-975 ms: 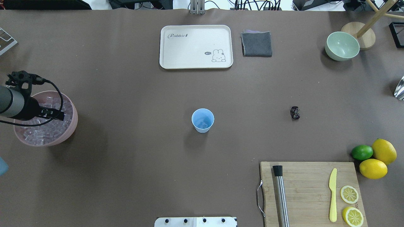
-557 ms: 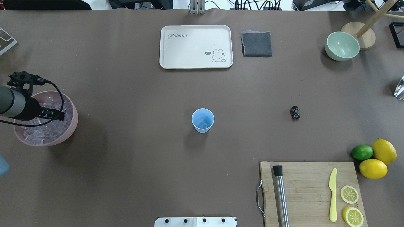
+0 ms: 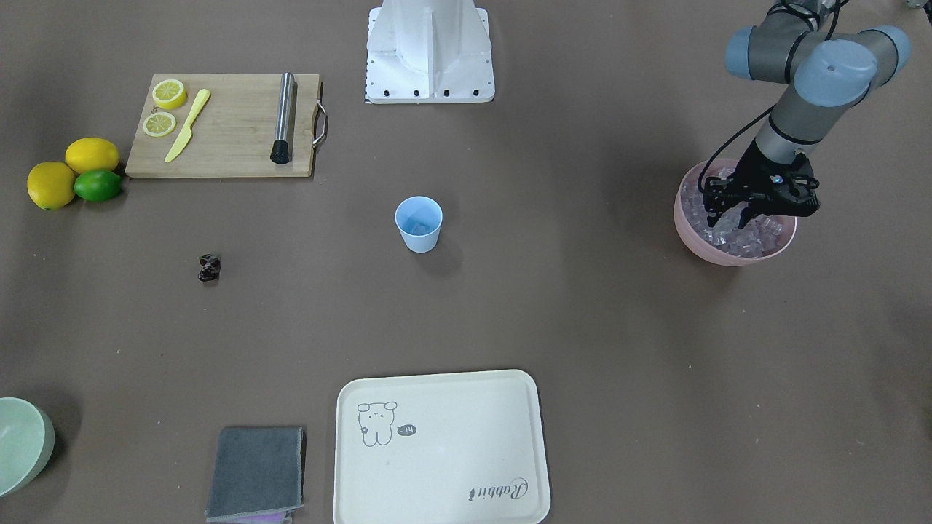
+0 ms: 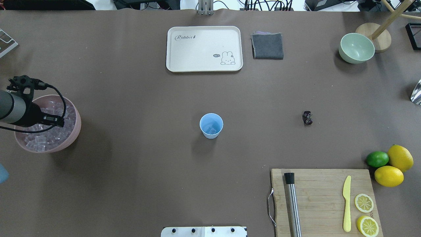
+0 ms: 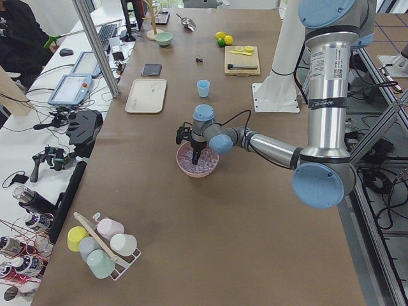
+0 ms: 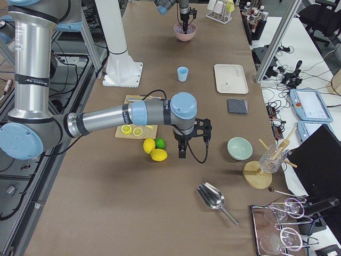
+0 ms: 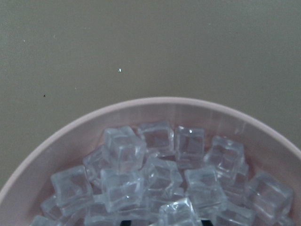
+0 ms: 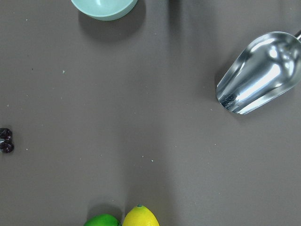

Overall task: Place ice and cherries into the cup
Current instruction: 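Lower the left gripper into the bowl and grasp another ice cube, then carry the second ice cube with the left gripper over the cup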

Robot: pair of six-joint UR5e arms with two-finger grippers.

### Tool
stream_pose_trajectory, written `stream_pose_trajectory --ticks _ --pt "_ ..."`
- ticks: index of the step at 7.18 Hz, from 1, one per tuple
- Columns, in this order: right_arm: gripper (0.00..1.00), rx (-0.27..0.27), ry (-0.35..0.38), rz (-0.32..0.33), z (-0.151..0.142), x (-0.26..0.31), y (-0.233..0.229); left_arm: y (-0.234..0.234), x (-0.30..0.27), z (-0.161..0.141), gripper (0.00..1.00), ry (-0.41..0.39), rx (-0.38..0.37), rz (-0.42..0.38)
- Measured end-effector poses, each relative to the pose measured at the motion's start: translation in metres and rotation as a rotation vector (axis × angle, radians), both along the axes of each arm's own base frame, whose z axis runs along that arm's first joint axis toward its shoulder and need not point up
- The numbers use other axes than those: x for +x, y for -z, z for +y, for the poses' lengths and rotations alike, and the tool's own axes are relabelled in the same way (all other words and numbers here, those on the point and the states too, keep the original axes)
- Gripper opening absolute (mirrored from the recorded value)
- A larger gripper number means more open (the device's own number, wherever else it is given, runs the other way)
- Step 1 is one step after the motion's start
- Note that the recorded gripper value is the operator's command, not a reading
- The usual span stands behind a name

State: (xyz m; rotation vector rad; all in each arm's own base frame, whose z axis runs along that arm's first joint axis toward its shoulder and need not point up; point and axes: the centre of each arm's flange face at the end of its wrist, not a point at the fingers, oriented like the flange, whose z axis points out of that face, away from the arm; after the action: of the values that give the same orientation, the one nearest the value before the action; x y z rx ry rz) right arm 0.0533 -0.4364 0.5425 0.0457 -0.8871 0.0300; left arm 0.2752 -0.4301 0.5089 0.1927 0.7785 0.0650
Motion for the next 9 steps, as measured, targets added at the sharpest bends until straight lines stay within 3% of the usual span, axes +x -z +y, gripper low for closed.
stream_pose_trajectory --ticks 3,6,9 --pt "1.0 0.003 0.0 0.0 0.0 0.0 0.001 0.013 -0.012 0.004 0.0 0.006 0.01 0.02" --pt "1.0 0.004 0.0 0.0 0.0 0.0 0.001 0.045 -0.044 0.006 0.0 0.028 0.014 0.093" --pt "1.0 0.004 0.0 0.001 -0.001 0.0 0.001 0.144 -0.013 -0.034 0.0 0.126 -0.009 0.224"
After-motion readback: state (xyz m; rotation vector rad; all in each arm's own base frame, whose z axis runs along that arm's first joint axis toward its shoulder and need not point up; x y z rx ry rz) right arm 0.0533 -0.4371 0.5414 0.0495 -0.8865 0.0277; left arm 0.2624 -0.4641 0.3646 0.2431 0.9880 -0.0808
